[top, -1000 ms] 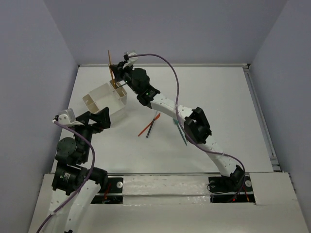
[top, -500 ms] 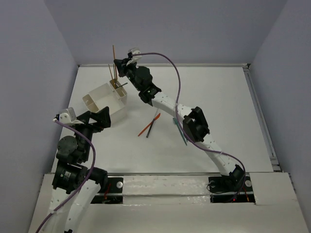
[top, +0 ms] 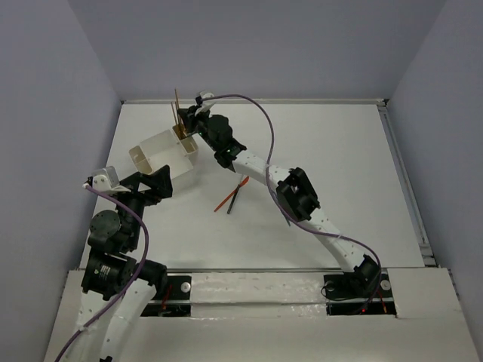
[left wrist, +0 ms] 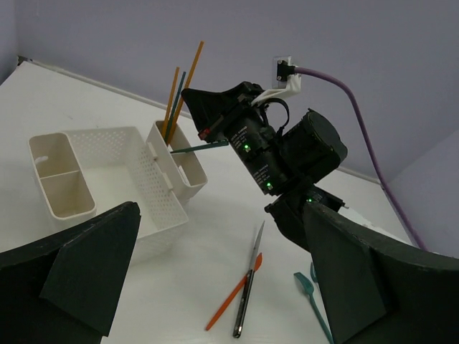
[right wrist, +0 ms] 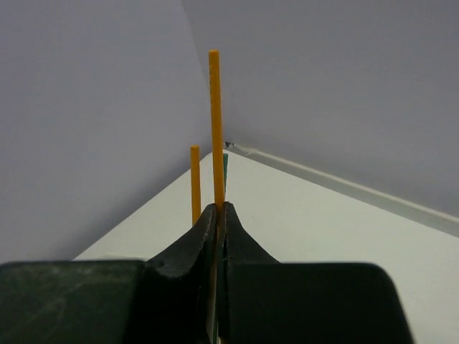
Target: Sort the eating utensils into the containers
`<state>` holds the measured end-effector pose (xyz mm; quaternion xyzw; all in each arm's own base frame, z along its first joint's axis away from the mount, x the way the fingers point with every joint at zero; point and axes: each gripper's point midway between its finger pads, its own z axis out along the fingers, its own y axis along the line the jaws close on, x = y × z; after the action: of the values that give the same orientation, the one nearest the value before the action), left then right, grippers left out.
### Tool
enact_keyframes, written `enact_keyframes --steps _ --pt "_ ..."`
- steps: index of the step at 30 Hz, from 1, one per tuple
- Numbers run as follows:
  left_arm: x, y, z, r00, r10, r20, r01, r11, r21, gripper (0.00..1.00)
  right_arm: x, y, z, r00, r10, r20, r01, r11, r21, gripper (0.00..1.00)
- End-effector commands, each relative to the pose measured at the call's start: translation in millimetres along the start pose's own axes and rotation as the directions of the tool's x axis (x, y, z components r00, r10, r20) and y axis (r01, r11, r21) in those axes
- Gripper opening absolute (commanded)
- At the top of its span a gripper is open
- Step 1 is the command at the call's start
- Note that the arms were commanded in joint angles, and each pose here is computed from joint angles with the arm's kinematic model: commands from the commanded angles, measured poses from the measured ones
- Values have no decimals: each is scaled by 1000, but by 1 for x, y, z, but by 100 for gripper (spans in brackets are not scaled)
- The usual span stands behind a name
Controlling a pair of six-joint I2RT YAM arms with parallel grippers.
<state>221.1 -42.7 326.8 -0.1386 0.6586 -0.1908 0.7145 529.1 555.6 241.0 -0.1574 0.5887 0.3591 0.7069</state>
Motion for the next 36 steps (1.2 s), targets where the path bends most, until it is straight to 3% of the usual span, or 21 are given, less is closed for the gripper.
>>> enact_keyframes --steps 1,2,5,11,18,19,20,21,22,23,24,25,26,27,28,30,31,32,33,35,36 --pt "-11 -8 1 999 -6 38 4 999 32 99 -43 18 1 996 5 94 0 999 -52 11" --pt "-11 -8 1 999 -6 41 5 999 35 99 -41 26 -1 996 -1 85 7 998 -69 27" --pt "-13 -8 0 999 -7 47 5 999 35 99 -62 32 -1 996 -10 89 18 996 -86 53" --pt "-14 -7 -1 999 -9 52 7 999 32 99 -112 45 -10 997 26 72 -19 995 -101 72" --pt "-10 -16 0 1000 -17 16 16 998 66 99 -152 57 -32 998 42 -42 -47 993 -110 95" --pt "-11 -21 -1 1000 -25 0 25 996 86 99 -181 61 -40 999 47 -23 -49 992 -115 97" --pt "-10 -25 -1 999 -33 -13 34 994 100 99 -162 57 -50 994 56 -94 -65 993 -95 100" --pt "-7 -32 -3 999 -34 -42 39 990 137 99 -200 61 -66 996 63 -64 -69 993 -93 100" --pt "1 -36 0 996 -35 -78 47 987 152 99 -204 54 -77 995 66 -80 -72 995 -74 100" --pt "7 -42 1 992 -52 -114 72 983 172 99 -168 37 -96 985 68 -159 -69 998 -3 100" --pt "15 -47 2 987 -55 -151 84 977 193 99 -169 32 -112 982 73 -174 -69 997 27 100" --pt "36 -57 5 970 -47 -240 108 963 246 99 -213 34 -139 988 89 -124 -84 996 41 100" --pt "48 -60 7 957 -49 -287 128 957 261 99 -211 27 -158 984 100 -144 -90 993 76 98" --pt "62 -69 5 933 -64 -353 175 940 293 99 -171 10 -187 964 135 -229 -100 982 160 96" --pt "82 -68 12 909 -72 -411 201 939 280 98 -196 10 -217 965 160 -209 -124 976 178 94" --pt "101 -80 11 871 -111 -478 275 917 289 95 -180 0 -256 942 227 -246 -164 954 251 82" --pt "114 -79 17 862 -120 -493 277 926 258 94 -139 -17 -288 909 248 -335 -139 938 317 80" --pt "124 -92 10 844 -114 -525 291 919 267 93 -150 -18 -308 910 276 -309 -167 927 336 70" --pt "134 -98 7 837 -100 -538 281 922 266 92 -137 -22 -326 895 276 -351 -146 924 353 63" --pt "153 -99 17 839 -108 -533 240 953 184 87 -101 -35 -368 847 311 -430 -112 897 428 61" --pt "169 -111 17 831 -79 -550 208 962 176 82 -109 -39 -381 853 328 -406 -123 882 455 50"
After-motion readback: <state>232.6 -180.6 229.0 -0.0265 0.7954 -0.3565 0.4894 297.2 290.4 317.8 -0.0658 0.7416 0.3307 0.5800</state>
